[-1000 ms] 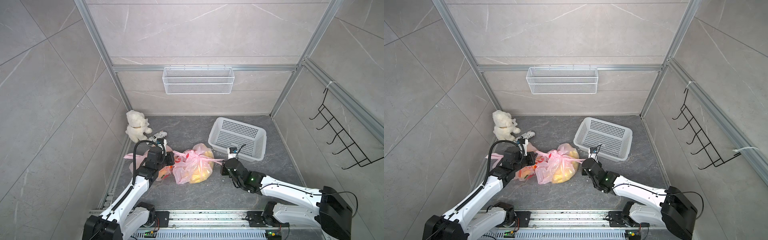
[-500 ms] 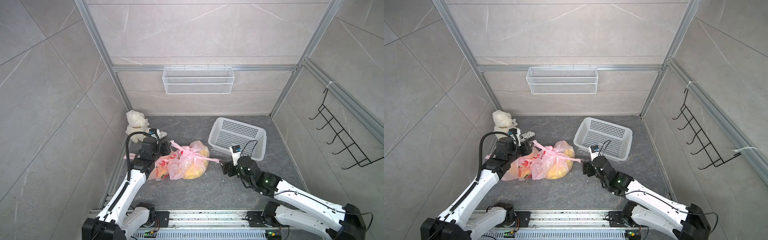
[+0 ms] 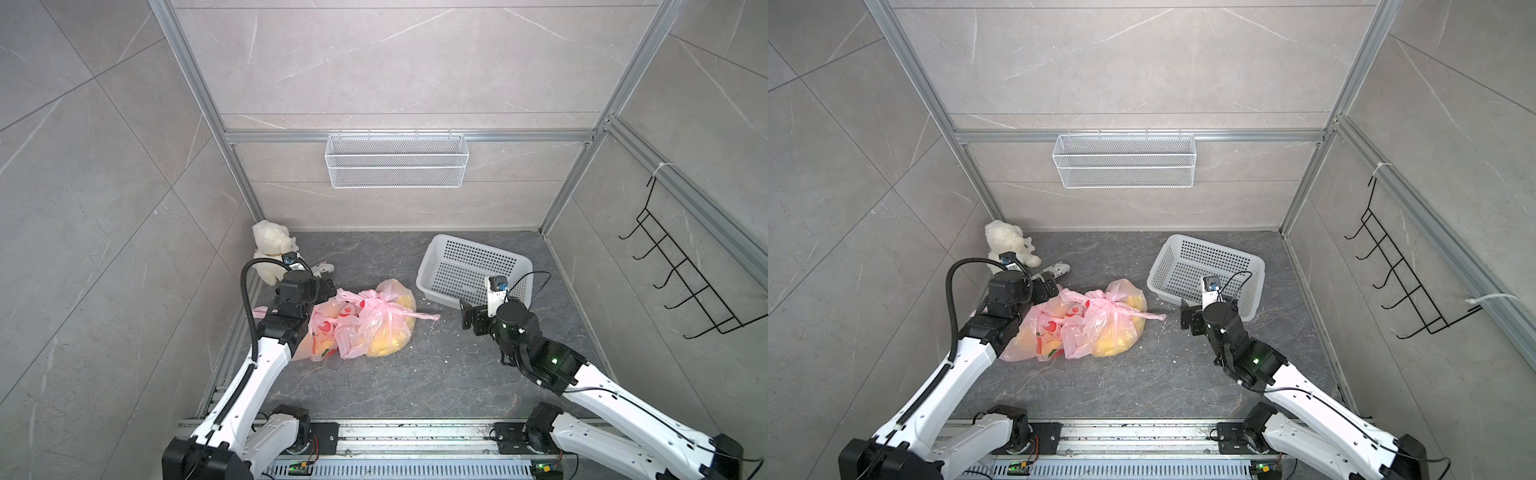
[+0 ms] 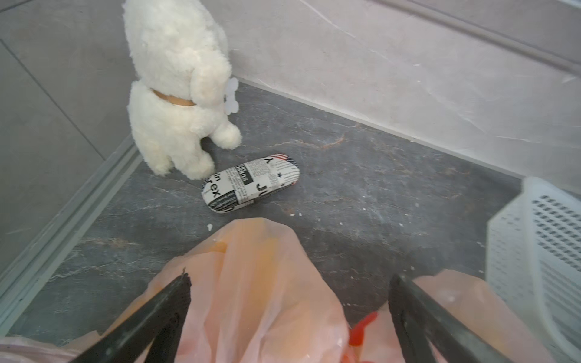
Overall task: Place the banana into a plastic bag & tie a knot
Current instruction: Reset both arms
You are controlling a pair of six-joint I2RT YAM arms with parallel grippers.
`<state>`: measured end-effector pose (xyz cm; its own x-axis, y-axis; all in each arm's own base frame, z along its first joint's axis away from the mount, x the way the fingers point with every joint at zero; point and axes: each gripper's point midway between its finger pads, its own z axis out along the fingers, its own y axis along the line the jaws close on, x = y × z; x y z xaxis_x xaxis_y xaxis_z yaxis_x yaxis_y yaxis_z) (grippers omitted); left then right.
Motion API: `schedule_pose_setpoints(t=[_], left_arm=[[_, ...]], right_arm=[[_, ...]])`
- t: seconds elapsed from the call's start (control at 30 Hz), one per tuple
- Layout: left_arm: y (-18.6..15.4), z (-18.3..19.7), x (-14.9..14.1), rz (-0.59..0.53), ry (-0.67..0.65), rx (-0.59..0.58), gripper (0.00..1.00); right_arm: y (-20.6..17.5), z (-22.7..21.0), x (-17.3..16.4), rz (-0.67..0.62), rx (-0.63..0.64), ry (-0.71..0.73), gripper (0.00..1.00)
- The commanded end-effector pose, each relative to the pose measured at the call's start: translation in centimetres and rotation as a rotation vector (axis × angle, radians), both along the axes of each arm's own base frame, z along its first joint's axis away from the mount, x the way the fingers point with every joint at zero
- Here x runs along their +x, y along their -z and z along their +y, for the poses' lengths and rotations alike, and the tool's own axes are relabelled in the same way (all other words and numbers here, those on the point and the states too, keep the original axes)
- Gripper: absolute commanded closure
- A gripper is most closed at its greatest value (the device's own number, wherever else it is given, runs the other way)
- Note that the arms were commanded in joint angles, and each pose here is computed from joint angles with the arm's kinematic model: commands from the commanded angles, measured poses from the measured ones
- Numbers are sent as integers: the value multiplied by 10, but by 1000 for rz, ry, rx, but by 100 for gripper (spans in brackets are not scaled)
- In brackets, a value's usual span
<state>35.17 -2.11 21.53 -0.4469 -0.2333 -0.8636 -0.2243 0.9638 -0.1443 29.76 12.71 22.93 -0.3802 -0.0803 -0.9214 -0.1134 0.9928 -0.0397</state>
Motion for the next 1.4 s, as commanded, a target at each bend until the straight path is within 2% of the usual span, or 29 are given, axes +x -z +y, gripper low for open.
schedule_pose_setpoints(t=[0.0, 0.27, 0.47, 0.53, 0.77, 0.97, 1.1, 1.27, 1.37], left_arm=[[14, 30, 11, -13, -111, 182, 0], [53, 40, 22, -61, -48, 308, 0], [85, 29, 30, -75, 68, 355, 0], [94, 27, 31, -84, 91, 350, 0], [116, 40, 35, -69, 87, 273, 0], [117, 42, 33, -87, 88, 252, 0], [119, 42, 34, -91, 101, 240, 0], [124, 43, 34, -87, 112, 206, 0], [126, 45, 35, -82, 113, 195, 0]], right_arm=[[6, -29, 33, -19, -70, 153, 0], [73, -54, 74, 12, -88, 201, 0], [78, -66, 90, -62, -90, 172, 0], [78, -63, 93, -53, -68, 123, 0], [73, -97, 105, -97, 63, 126, 0], [82, -103, 77, -49, 95, 144, 0], [107, -107, 69, 13, 76, 163, 1], [108, -122, 75, -103, 7, 222, 0], [120, -116, 81, -157, 17, 183, 0]])
